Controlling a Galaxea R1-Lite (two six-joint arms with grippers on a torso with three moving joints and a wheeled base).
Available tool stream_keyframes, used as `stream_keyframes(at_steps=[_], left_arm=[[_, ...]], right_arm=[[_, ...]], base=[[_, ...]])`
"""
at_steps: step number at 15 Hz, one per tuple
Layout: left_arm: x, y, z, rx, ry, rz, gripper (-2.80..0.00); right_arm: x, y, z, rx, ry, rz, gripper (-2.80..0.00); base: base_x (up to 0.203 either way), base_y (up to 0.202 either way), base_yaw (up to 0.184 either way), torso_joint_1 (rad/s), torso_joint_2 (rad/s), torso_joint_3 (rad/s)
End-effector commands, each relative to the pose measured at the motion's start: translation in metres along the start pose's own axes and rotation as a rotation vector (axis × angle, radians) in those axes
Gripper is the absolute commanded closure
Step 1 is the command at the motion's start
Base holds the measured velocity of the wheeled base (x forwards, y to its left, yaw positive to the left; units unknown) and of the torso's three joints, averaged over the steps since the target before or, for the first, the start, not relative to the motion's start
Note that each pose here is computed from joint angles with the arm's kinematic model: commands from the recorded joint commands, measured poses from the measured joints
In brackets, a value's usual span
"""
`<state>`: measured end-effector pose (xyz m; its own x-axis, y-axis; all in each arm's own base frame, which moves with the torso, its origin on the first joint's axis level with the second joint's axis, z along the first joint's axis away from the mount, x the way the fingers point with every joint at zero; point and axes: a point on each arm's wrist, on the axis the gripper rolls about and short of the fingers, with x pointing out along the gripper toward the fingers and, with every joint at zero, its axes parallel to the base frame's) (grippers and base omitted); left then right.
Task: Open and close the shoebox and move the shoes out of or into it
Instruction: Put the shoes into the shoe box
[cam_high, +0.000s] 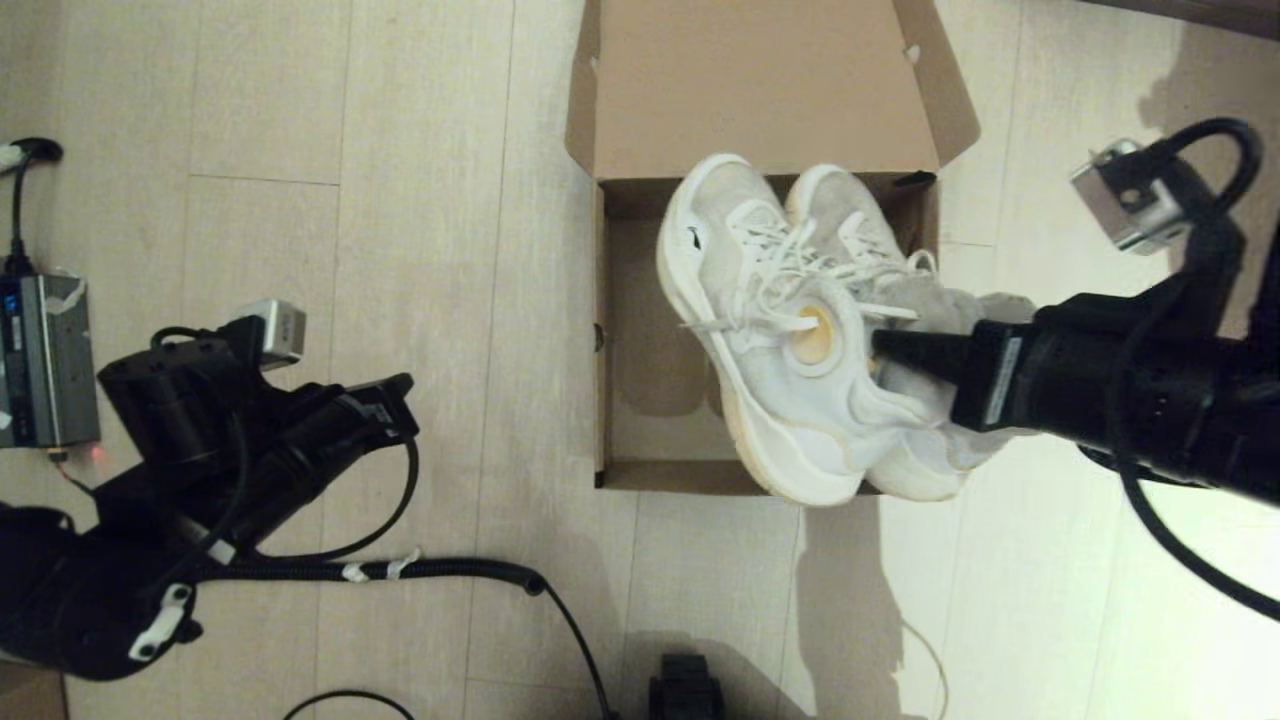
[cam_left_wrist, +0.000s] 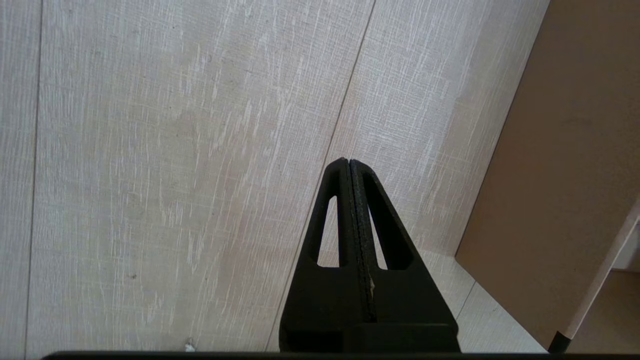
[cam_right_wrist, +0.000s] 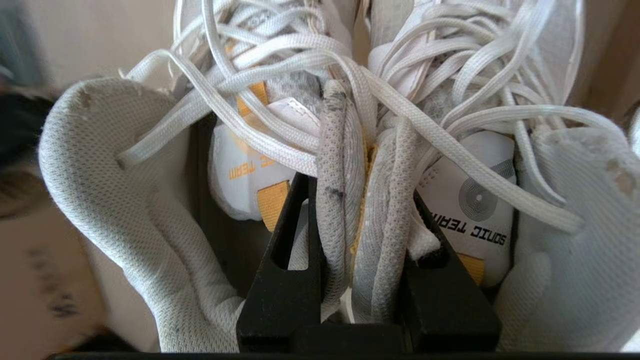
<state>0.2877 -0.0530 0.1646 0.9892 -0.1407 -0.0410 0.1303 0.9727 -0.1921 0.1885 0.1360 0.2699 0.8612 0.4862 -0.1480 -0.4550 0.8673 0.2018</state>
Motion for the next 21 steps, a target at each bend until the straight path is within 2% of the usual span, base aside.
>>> stream_keyframes(at_steps=[1, 5, 8, 14, 15, 19, 21], left_arm=[[0.0, 0.0, 0.0, -0.003, -0.006, -0.001, 0.0], [-0.002, 0.001, 0.003, -0.003, -0.016, 0.002, 0.0], [-0.003, 0.0, 0.005, -0.004, -0.023, -0.001, 0.0], [-0.003, 0.001, 0.002, -0.008, -0.01, 0.0, 0.0], [-0.004, 0.001, 0.002, -0.008, -0.01, 0.0, 0.0], [-0.005, 0.001, 0.003, -0.005, -0.014, 0.001, 0.0], [-0.007, 0.0, 0.009, -0.006, -0.035, -0.005, 0.0]], right_arm=[[0.025, 0.0, -0.016, -0.013, 0.039, -0.02, 0.0], [0.063, -0.001, -0.041, -0.041, -0.02, -0.019, 0.0], [0.084, -0.002, -0.053, -0.051, -0.097, -0.021, 0.0], [0.098, -0.005, -0.061, -0.107, -0.11, -0.068, 0.0], [0.099, -0.006, -0.062, -0.101, -0.109, -0.069, -2.8], [0.098, -0.006, -0.061, -0.096, -0.113, -0.085, -2.8], [0.09, -0.005, -0.051, -0.084, -0.151, -0.093, -2.8]], base=[[0.0, 0.0, 0.0, 0.0, 0.0, 0.0], [0.0, 0.0, 0.0, 0.0, 0.0, 0.0], [0.0, 0.0, 0.0, 0.0, 0.0, 0.0], [0.0, 0.0, 0.0, 0.0, 0.0, 0.0], [0.0, 0.0, 0.0, 0.0, 0.0, 0.0], [0.0, 0.0, 0.0, 0.0, 0.0, 0.0], [0.0, 0.0, 0.0, 0.0, 0.0, 0.0]])
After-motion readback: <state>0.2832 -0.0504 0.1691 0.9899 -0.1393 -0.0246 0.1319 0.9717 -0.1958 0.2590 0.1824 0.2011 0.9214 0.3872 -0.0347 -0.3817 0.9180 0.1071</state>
